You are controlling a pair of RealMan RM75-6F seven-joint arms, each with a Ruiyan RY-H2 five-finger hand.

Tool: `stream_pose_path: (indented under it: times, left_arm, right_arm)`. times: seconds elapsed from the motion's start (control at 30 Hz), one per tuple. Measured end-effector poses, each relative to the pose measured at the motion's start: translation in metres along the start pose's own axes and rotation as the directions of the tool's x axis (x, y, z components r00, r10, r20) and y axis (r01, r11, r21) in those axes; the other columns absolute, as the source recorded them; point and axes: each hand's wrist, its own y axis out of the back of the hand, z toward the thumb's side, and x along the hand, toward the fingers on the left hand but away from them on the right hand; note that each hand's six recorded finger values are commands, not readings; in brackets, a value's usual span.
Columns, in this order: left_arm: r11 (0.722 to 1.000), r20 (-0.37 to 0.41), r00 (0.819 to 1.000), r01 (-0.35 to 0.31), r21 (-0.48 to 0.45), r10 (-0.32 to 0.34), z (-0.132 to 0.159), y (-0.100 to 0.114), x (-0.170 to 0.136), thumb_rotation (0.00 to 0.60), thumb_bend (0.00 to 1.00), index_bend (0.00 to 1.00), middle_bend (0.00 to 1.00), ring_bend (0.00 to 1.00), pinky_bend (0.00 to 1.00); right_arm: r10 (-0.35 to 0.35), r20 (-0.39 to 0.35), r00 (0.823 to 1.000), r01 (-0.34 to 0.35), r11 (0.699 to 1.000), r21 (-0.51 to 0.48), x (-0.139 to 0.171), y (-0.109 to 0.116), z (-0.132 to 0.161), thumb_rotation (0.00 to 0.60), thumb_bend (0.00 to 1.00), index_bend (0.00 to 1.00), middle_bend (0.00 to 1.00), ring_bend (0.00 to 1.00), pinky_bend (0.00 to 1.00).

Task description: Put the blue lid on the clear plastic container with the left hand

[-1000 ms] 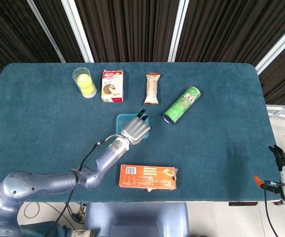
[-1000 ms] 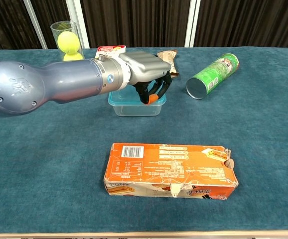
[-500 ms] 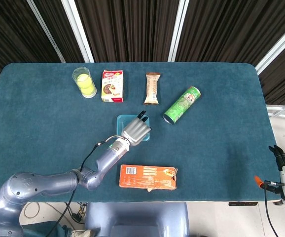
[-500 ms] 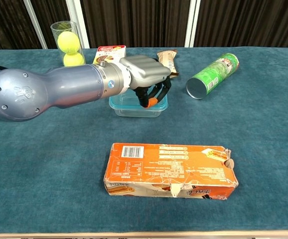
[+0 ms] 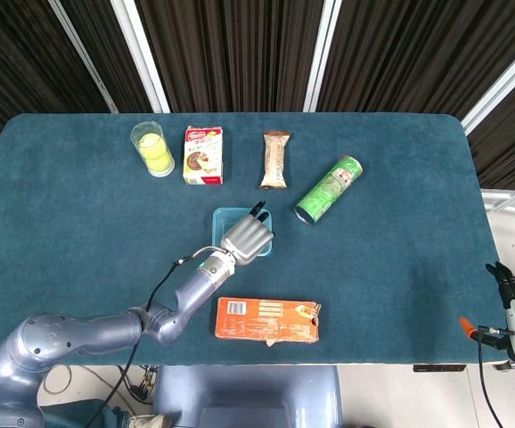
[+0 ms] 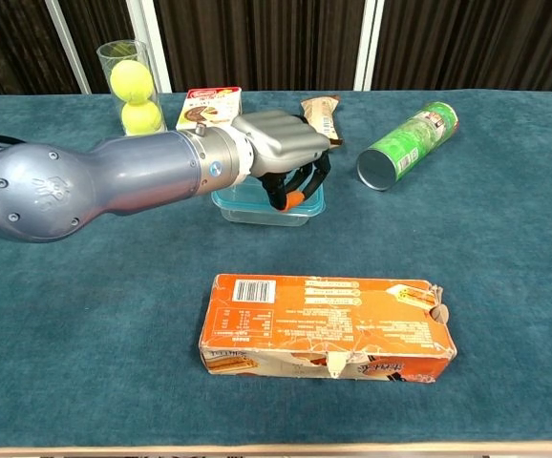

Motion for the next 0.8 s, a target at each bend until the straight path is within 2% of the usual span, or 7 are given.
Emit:
stream_pose_path:
  times: [0.8]
  left_arm:
    - [0.999,-0.009,1.000,0.017,0.040,-0.016,-0.006,-0.017,0.000,0.600,0.51,0.71,0.61,0.17,0.02]
  right_arm:
    - [-0.007,0.002,1.000,0.007,1.000,0.000,0.000,0.001,0.000,0.600,0.29,0.10,0.00,0.00,0.00]
